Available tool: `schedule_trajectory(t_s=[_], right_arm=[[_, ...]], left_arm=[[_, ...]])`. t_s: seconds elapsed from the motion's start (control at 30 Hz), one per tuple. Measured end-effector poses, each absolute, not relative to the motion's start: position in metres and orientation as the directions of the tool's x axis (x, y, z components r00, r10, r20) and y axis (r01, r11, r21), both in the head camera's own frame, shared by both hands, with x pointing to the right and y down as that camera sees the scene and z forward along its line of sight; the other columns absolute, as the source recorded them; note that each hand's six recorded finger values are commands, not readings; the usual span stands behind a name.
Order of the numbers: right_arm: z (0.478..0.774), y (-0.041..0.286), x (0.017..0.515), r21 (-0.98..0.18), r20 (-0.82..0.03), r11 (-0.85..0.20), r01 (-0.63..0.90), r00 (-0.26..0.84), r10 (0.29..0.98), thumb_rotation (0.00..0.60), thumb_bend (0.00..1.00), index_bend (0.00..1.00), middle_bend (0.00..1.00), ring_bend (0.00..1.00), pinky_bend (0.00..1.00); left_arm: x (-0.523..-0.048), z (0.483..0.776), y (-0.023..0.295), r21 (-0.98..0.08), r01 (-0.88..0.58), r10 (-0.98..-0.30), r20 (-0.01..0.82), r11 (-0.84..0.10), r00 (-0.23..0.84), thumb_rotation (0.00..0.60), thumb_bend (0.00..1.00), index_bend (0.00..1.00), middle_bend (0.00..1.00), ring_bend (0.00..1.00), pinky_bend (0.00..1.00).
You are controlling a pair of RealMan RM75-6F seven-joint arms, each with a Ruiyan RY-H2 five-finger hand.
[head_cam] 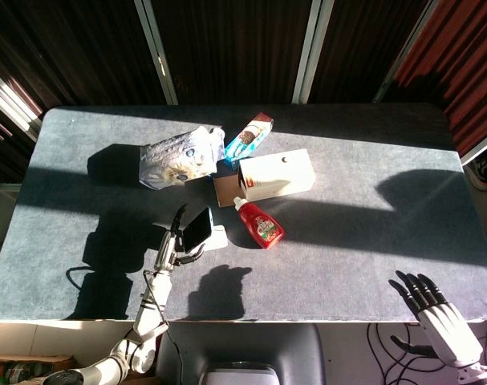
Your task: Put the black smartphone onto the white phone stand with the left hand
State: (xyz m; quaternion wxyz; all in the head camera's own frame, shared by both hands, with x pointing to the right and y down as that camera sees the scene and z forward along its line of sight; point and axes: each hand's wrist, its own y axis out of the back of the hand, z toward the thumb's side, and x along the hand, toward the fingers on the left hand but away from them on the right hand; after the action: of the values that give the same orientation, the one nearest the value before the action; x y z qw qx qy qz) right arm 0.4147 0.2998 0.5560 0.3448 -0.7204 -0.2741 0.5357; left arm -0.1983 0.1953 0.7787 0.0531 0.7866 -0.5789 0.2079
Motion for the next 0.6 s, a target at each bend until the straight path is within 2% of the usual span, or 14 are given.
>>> schedule_trajectory(t_s=[0.3,0.47,0.6], right_arm=[[0.555,0.3,0.415,-0.792,-0.581,-0.611,0.025,0.276,0.765,0.6,0.32,0.0,0.0,0.0,0.0],[0.552,0.3,0.417,-0.797,-0.573,-0.603,0.031,0.274,0.772,0.6,0.32,0.0,0.0,0.0,0.0],[0.55,0.3,0.419,-0.802,-0.568,-0.596,0.033,0.266,0.779,0.6,0.32,0.0,0.0,0.0,0.0]], left_arm=[[-0.195,0.758,0.194,-0.186,-0.913,-0.904,0.308,-0.363,0.297,0.6,0.29,0.0,0.0,0.0,0.0],[-0.223,0.73,0.184,-0.3,-0.872,-0.919,0.205,-0.387,0.337,0.6,0.29,0.0,0.0,0.0,0.0],[-0.271,0.712,0.174,-0.438,-0.797,-0.909,0.199,-0.417,0.366,0.6,0.32,0.0,0.0,0.0,0.0]])
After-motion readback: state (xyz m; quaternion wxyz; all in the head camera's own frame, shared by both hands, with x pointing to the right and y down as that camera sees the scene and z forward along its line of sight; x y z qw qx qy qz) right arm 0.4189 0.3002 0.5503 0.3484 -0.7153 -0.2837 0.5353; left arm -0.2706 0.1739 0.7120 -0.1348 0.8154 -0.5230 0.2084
